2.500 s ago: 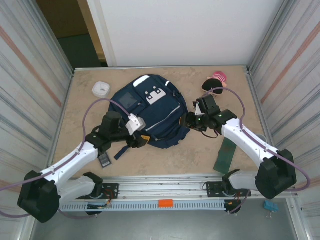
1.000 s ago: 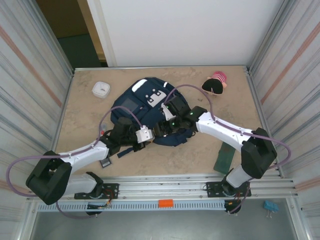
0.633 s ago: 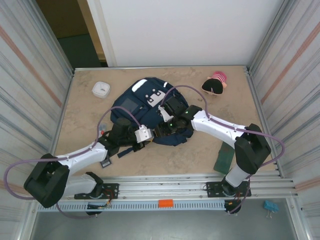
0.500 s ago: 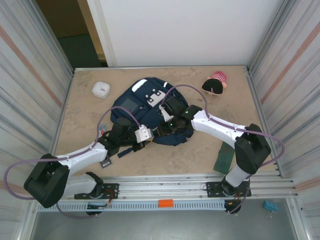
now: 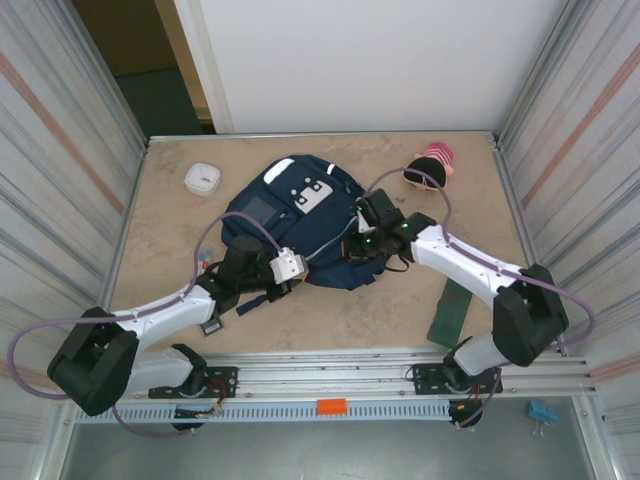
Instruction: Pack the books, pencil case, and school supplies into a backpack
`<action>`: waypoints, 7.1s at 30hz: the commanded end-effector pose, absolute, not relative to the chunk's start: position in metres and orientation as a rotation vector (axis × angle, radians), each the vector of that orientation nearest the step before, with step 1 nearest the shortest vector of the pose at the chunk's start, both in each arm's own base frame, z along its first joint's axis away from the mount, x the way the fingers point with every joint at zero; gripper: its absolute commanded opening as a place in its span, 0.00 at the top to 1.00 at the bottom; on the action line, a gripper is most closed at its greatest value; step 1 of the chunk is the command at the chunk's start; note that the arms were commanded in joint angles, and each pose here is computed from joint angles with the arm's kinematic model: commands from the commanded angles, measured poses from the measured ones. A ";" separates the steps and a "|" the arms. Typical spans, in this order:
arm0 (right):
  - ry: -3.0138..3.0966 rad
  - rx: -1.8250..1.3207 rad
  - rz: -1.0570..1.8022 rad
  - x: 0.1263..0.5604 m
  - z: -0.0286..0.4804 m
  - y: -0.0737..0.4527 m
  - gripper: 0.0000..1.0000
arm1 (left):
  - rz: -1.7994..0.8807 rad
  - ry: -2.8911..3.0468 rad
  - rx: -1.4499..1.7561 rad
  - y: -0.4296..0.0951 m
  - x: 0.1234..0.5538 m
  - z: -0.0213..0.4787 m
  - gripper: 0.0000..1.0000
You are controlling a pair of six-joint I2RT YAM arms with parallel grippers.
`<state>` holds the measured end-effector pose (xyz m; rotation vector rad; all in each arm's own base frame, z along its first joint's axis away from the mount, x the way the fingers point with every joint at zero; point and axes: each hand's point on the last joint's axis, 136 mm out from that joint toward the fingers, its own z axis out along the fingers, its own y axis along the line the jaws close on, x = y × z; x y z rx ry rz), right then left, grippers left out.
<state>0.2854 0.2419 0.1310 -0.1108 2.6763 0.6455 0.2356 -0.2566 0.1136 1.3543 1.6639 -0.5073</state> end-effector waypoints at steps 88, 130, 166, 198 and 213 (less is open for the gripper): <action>2.438 -0.241 1.032 0.252 0.147 0.386 1.00 | -1.072 2.255 -1.331 -0.175 0.250 0.094 0.52; 2.245 -0.226 0.988 0.288 0.218 0.299 1.00 | -0.796 2.161 0.037 -0.168 0.286 0.234 0.41; 1.949 -0.424 0.762 0.291 0.273 0.222 0.41 | -0.759 1.341 1.458 -0.227 0.232 0.265 1.00; 1.420 -1.637 0.951 0.248 0.313 0.283 1.00 | -0.635 1.295 1.663 -0.209 0.215 0.277 1.00; 1.976 -0.851 1.040 0.263 0.324 0.256 0.44 | -0.516 1.228 1.474 -0.220 0.228 0.319 1.00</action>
